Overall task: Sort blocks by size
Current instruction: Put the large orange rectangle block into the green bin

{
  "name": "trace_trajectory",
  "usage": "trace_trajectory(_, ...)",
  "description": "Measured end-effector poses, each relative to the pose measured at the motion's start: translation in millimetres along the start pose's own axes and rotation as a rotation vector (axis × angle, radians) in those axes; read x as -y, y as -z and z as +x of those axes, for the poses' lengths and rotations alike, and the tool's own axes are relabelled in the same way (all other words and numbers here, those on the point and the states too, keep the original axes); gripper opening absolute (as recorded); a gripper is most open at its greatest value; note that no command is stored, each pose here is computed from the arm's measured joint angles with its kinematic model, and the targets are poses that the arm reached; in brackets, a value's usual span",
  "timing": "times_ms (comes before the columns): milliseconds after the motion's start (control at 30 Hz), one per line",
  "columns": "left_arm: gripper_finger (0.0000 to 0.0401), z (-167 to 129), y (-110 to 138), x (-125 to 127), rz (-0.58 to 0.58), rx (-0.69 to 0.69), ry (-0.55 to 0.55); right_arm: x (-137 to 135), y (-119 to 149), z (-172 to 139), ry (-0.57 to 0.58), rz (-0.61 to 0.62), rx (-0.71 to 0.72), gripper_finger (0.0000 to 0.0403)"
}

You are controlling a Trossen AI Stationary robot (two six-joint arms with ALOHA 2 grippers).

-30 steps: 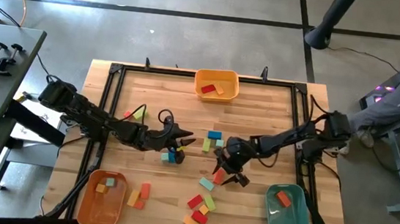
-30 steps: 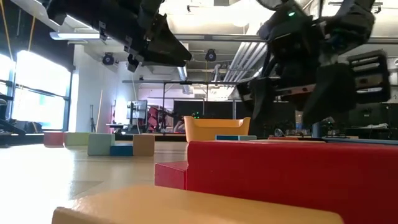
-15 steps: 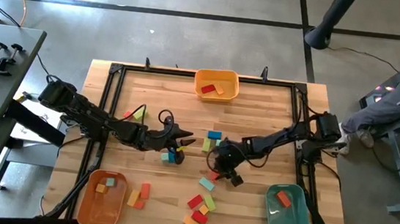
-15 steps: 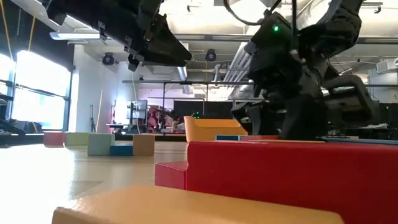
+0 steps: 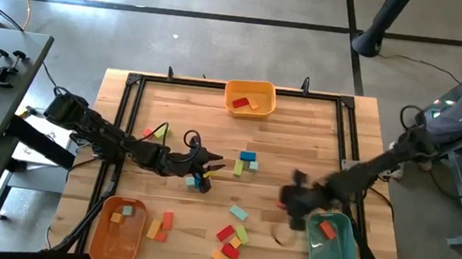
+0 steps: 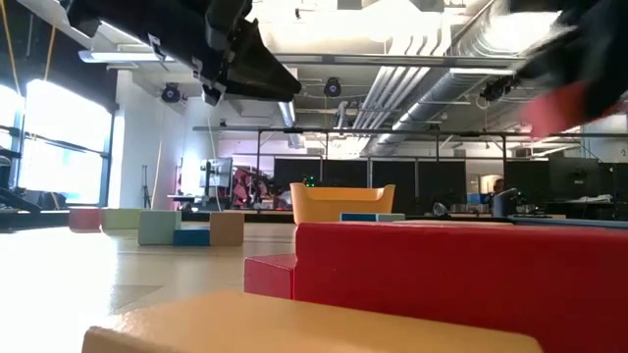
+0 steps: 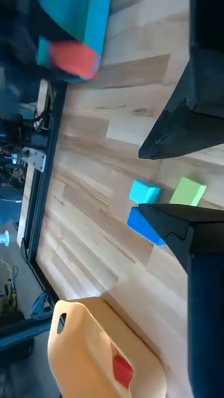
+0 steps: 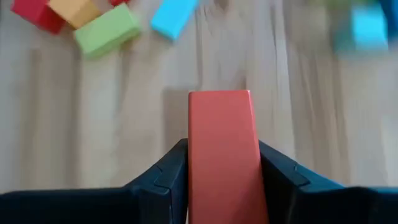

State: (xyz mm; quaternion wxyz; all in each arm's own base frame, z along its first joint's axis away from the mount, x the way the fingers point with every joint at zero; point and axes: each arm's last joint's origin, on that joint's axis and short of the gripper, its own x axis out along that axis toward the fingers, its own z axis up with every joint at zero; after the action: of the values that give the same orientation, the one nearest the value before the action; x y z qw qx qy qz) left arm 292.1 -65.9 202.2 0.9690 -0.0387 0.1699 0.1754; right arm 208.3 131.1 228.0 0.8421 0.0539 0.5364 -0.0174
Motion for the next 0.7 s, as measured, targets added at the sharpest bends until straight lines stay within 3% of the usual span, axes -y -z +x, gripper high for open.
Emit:
trace_trajectory(167,0.0111,3.7,-2.1,-7.1,0.026,0.009,-0.049,-41.1,33.5,-43.5,-0.041,0.354,-0.114,0.0129)
trace_trajectory(333,0.0111,6.2,-2.8,-11.3,0.023,0.007,-0.065,-61.2,65.1,-44.1,-0.043,0.6,-0.262,0.0129)
trace_trajectory(500,0.0111,6.1,-2.2,-11.3,0.027,0.002,-0.066,-66.9,83.7,-23.2,-0.026,0.725,-0.444,0.0129)
trace_trajectory(700,0.0111,5.9,-1.6,-11.0,0.03,-0.002,-0.065,-62.8,90.9,-7.6,-0.008,0.787,-0.472,0.0129)
